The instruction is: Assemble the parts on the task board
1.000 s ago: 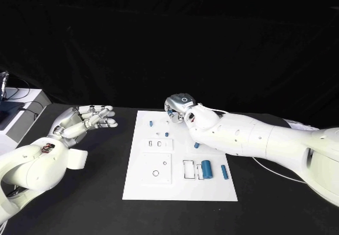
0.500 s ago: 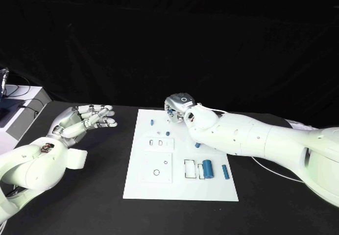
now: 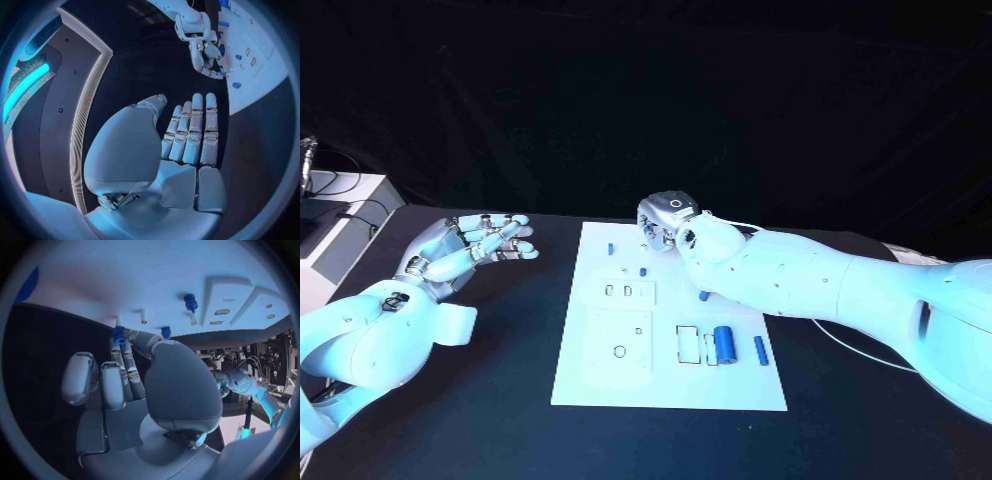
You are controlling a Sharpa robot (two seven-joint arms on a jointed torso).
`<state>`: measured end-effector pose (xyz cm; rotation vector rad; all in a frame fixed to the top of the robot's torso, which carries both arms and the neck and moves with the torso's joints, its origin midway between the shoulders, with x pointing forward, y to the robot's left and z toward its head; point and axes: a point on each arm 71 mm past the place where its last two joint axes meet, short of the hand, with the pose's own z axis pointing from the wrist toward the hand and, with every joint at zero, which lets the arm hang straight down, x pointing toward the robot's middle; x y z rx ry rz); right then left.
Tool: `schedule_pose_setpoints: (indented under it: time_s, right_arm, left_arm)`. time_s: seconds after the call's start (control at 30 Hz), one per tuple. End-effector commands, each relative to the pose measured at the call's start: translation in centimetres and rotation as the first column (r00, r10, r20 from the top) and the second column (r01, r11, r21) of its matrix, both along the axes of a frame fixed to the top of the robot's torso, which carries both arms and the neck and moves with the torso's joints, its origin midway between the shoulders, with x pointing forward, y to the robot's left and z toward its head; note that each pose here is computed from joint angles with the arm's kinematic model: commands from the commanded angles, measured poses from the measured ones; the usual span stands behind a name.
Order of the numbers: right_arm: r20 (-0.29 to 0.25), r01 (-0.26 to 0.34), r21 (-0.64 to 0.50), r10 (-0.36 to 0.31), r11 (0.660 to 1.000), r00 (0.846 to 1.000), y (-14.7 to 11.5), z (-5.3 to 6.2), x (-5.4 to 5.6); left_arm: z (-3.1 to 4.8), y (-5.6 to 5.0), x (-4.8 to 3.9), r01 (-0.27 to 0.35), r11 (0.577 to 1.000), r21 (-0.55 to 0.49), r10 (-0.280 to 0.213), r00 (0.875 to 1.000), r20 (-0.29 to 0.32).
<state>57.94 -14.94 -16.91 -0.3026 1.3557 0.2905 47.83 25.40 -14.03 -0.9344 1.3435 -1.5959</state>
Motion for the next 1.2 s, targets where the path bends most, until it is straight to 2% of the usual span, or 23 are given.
schedule_pose_setpoints:
  time_s: [0.03,0.4,1.2]
  right_arm:
    - [-0.019,-0.004,-0.029,0.004,1.0,1.0,0.14,-0.3,0.02]
    - [-0.029,0.005,-0.035,-0.006,0.999,1.0,-0.01,-0.71,0.09]
    - [-0.035,-0.004,-0.024,0.003,1.0,0.999,-0.24,-0.8,0.16]
  left_arm:
    - [0.12,-0.27,-0.06,0.021,1.0,-0.005,-0.021,1.0,0.007]
    - [0.07,-0.18,0.01,0.018,1.0,-0.004,-0.018,1.0,0.006]
    - [0.02,-0.16,0.04,0.019,1.0,-0.002,-0.019,1.0,0.002]
